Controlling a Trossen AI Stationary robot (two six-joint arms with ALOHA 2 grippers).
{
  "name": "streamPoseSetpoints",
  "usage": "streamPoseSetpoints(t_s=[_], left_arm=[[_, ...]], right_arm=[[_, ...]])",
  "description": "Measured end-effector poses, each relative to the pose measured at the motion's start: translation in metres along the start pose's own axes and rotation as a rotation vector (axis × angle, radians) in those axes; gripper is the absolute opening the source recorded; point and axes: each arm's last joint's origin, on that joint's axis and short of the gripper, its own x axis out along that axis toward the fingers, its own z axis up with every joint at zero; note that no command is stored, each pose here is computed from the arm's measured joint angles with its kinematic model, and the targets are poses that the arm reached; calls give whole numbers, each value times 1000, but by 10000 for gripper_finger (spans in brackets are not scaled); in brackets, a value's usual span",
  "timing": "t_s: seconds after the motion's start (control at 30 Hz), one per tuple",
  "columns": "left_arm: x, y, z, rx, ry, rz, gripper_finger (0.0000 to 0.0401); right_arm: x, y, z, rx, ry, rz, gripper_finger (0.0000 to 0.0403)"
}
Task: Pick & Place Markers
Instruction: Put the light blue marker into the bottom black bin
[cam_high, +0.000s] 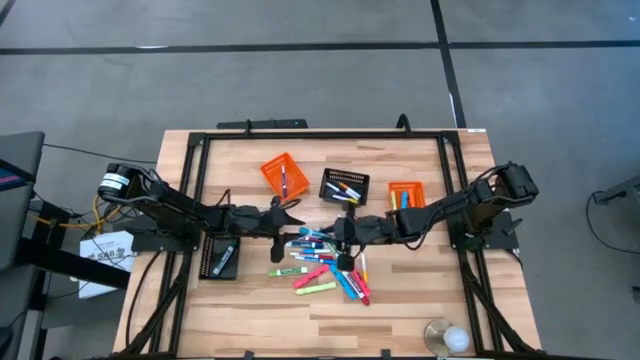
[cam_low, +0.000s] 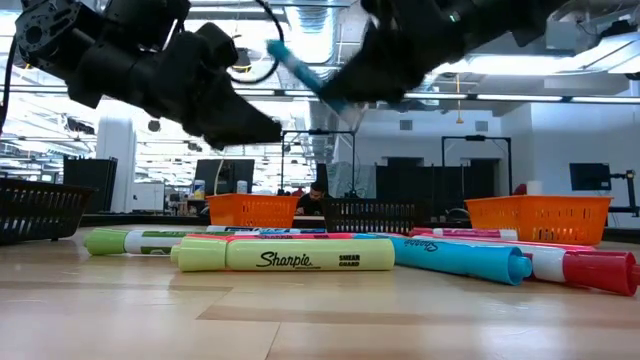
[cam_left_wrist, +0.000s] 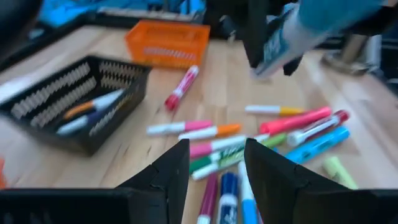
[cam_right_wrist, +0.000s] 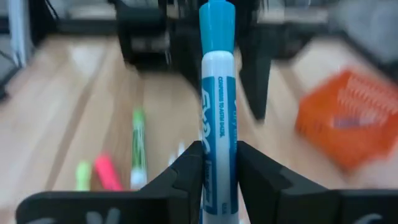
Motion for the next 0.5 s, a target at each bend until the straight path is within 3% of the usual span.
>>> streamPoseSetpoints(t_s=[0.17, 0.5], left_arm=[[-1, -3, 9, 41, -91, -75, 150], [-3, -3, 23, 59, -235, -83, 150]], right_arm=[[1, -6, 6, 1, -54, -15, 73], [3, -12, 1, 60, -8, -18, 80]])
